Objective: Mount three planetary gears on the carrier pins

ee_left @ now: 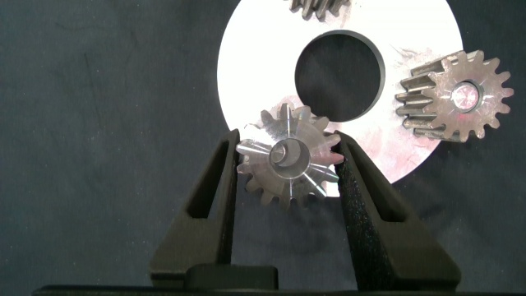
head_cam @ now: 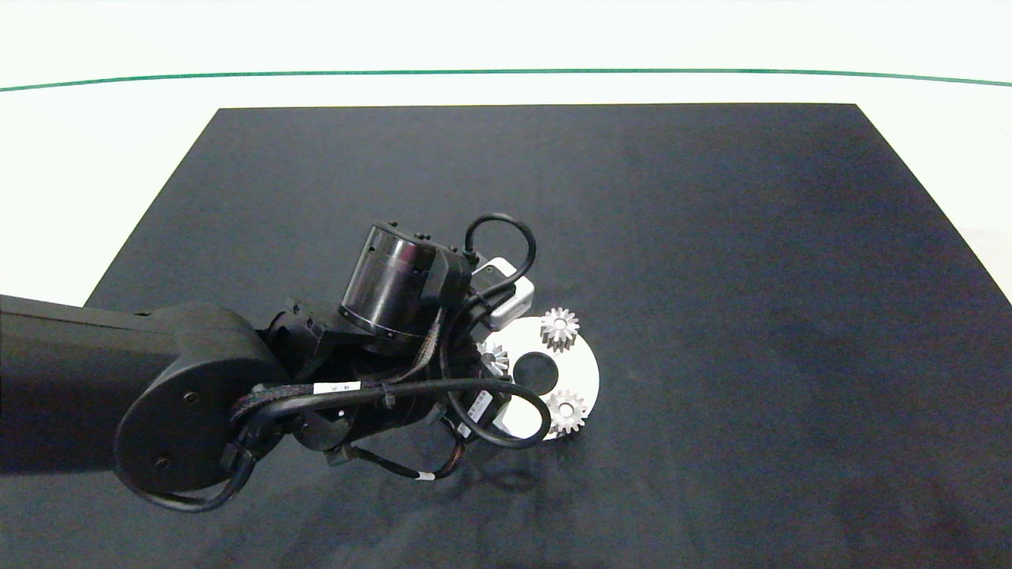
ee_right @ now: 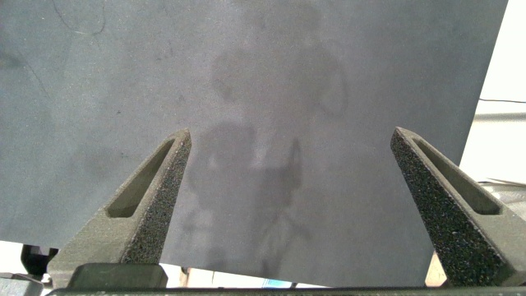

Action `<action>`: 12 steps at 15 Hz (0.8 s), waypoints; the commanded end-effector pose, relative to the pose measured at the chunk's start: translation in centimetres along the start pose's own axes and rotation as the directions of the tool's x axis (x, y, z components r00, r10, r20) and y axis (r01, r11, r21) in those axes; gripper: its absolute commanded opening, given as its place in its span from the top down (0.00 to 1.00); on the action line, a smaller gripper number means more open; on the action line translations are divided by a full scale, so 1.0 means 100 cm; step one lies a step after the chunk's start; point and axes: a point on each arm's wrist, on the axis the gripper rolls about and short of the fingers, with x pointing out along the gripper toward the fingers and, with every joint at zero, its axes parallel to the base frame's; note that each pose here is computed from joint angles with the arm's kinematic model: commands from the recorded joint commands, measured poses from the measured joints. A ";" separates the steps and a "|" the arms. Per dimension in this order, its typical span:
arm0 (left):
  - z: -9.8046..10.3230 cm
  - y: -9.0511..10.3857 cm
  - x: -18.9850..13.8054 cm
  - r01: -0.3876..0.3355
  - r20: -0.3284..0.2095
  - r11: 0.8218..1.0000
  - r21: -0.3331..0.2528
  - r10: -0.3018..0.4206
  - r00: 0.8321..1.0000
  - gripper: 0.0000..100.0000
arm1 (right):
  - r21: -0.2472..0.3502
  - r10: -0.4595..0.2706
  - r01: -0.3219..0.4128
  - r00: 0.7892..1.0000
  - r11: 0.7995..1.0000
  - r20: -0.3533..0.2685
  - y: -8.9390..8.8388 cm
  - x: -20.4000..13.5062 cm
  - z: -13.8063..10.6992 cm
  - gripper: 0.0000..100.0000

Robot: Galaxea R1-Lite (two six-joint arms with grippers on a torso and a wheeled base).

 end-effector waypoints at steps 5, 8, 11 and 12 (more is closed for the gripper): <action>0.002 0.002 0.001 -0.005 0.006 1.000 0.002 0.005 1.000 0.96 | -0.003 0.000 0.000 1.000 1.000 -0.006 0.000 0.001 0.000 0.00; 0.008 0.004 -0.002 -0.010 0.025 1.000 -0.002 0.010 1.000 0.96 | -0.004 0.001 -0.001 1.000 1.000 -0.009 0.000 0.001 0.000 0.00; 0.005 0.003 -0.001 -0.008 0.016 1.000 0.000 0.008 1.000 0.96 | -0.003 0.000 0.000 1.000 1.000 -0.004 0.000 0.000 -0.001 0.00; 0.004 0.003 -0.001 -0.007 0.013 1.000 -0.001 0.007 1.000 0.96 | -0.003 0.000 0.000 1.000 1.000 -0.004 0.000 0.000 -0.001 0.00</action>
